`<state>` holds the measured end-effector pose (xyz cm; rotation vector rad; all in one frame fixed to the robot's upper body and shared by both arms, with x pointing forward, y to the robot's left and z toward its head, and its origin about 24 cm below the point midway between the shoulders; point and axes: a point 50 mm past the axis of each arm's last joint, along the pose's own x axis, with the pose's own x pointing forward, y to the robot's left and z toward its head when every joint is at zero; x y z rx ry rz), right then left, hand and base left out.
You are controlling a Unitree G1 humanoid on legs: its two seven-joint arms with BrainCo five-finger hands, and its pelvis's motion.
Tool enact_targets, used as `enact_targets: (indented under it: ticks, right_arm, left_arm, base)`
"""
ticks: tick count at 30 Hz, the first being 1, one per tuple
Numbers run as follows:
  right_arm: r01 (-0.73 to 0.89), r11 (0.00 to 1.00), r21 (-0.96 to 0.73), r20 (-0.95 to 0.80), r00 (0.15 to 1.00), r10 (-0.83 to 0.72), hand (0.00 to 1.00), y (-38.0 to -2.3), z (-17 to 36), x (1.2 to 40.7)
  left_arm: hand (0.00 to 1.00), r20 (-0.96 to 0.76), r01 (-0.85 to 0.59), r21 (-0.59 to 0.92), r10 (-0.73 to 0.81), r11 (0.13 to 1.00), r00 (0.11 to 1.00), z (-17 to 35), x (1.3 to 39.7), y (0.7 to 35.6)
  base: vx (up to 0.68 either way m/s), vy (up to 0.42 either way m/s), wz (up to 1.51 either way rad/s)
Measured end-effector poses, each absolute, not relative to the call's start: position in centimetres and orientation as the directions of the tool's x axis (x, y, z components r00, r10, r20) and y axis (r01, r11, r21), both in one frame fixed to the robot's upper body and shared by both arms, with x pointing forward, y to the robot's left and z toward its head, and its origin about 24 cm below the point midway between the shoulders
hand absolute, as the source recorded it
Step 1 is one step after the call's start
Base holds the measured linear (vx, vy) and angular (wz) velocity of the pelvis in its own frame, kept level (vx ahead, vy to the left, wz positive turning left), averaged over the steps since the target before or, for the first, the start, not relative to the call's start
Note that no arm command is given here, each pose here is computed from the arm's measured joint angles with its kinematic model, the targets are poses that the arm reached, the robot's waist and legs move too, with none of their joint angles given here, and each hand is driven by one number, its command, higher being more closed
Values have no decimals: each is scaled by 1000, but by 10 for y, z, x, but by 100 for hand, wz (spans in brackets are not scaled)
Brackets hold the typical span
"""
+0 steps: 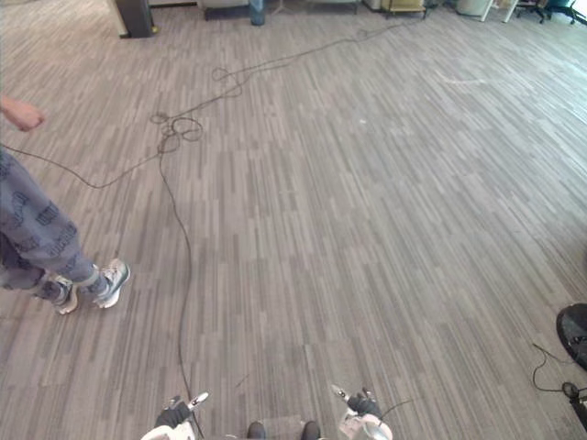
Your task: Pick up cushions and gather them together orderly.
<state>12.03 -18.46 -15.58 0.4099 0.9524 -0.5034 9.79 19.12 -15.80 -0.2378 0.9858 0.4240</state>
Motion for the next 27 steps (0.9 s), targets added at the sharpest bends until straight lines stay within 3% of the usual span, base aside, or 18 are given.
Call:
enact_targets:
  ticks: [15,27]
  right_arm:
    - [606,785,130,-848,478,-229,0,-185,-156,121]
    - [570,803,175,-795,563,-227,0,-180,-144,143]
  left_arm:
    - [0,-846,-432,4,233,902,479,-158,99,193]
    - [0,-784,-502,-37,287,864,551,-144,119,203]
  base:
    - [-6,-1,10]
    - [107,20,-6]
